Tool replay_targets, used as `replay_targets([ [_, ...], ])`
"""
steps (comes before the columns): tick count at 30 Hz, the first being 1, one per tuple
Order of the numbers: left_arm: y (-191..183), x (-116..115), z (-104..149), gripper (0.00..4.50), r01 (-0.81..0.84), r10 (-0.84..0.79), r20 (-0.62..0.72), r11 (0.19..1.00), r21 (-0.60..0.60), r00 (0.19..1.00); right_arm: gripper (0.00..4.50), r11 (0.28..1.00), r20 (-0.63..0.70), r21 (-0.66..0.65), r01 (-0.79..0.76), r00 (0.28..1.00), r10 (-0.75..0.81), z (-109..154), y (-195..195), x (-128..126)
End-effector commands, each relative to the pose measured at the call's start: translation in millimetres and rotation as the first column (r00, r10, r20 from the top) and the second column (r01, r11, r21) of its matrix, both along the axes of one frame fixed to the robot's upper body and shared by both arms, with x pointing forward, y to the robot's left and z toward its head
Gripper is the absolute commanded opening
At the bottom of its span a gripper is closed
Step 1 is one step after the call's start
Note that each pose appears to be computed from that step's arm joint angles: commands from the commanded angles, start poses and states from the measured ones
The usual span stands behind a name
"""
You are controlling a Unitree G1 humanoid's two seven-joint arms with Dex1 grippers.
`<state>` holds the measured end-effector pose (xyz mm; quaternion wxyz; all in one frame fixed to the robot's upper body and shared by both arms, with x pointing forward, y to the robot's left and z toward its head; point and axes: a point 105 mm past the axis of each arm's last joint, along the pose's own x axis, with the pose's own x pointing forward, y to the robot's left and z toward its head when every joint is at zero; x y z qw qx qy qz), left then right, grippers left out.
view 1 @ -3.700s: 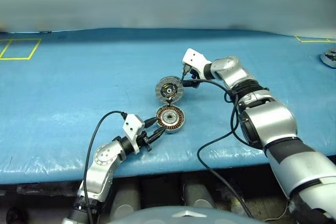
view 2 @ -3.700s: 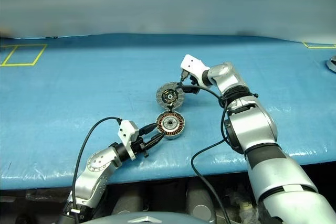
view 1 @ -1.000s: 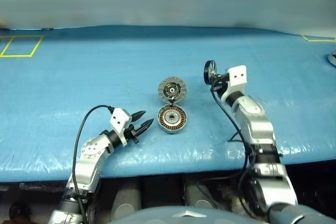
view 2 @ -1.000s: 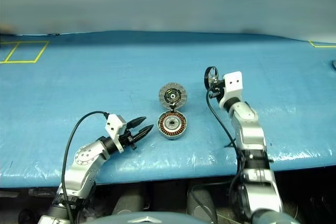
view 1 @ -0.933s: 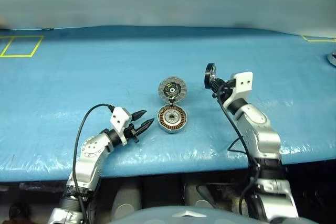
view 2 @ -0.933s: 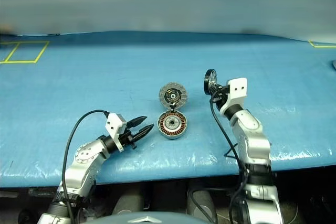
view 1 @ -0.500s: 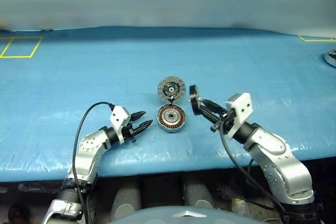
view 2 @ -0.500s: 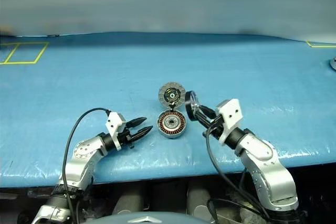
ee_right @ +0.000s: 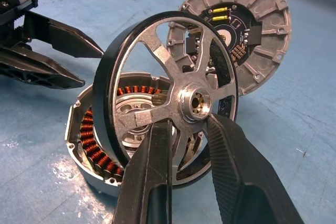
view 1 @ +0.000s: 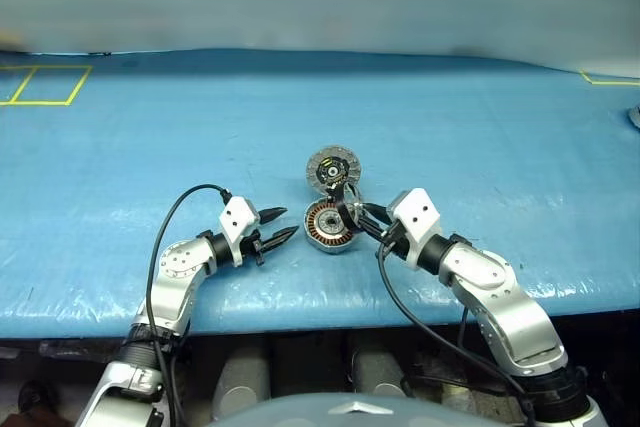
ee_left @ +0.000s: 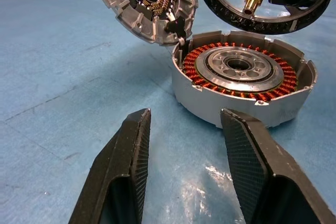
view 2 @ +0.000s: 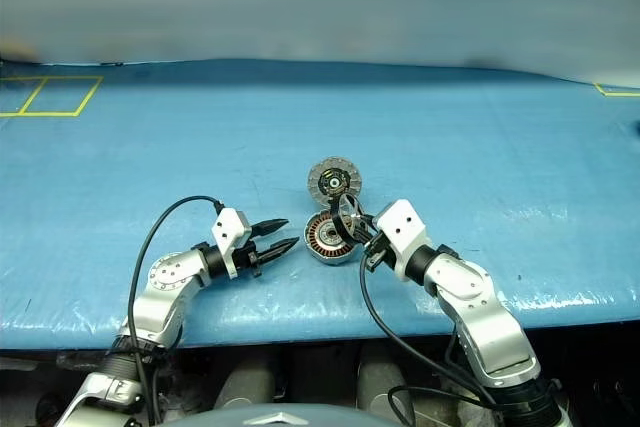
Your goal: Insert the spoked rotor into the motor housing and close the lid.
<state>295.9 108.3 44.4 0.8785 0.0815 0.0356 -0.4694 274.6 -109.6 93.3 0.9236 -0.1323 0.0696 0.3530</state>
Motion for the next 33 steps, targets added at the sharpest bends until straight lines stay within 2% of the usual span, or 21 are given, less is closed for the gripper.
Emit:
replay_targets([
  [1, -5.6, -2.6, 4.8, 2.25, 0.025, -0.026, 0.035, 1.0, 0.005, 0.999, 0.85, 1.0, 0.065, -0.008, -0.029, 0.997, 0.03, 13.2, 4.6, -0.3],
  [7, -7.7, -4.5, 1.0, 2.25, 0.023, -0.023, 0.023, 1.0, 0.003, 0.999, 0.85, 0.997, 0.085, -0.016, -0.077, 0.993, 0.078, 19.3, 12.4, -4.3],
  [12, -9.4, -4.7, 1.4, 2.25, 0.024, -0.024, 0.019, 1.0, -0.007, 1.0, 0.85, 0.997, 0.06, -0.03, -0.073, 0.995, 0.075, 10.7, 11.6, -4.1],
  [16, -10.3, -4.8, 1.0, 2.25, 0.026, -0.026, 0.019, 1.0, -0.006, 0.999, 0.85, 0.999, 0.096, -0.019, -0.051, 0.994, 0.053, 18.9, 10.7, -0.3],
  [25, -13.5, -6.0, -0.9, 2.25, 0.033, -0.033, 0.011, 0.999, -0.011, 0.999, 0.85, 0.995, 0.162, -0.084, -0.054, 0.984, 0.067, 30.4, 9.6, 1.5],
  [33, -12.4, -5.8, -0.7, 2.25, 0.029, -0.029, 0.013, 1.0, -0.01, 0.999, 0.85, 0.991, 0.121, -0.075, -0.114, 0.985, 0.123, 22.1, 18.8, -3.2],
])
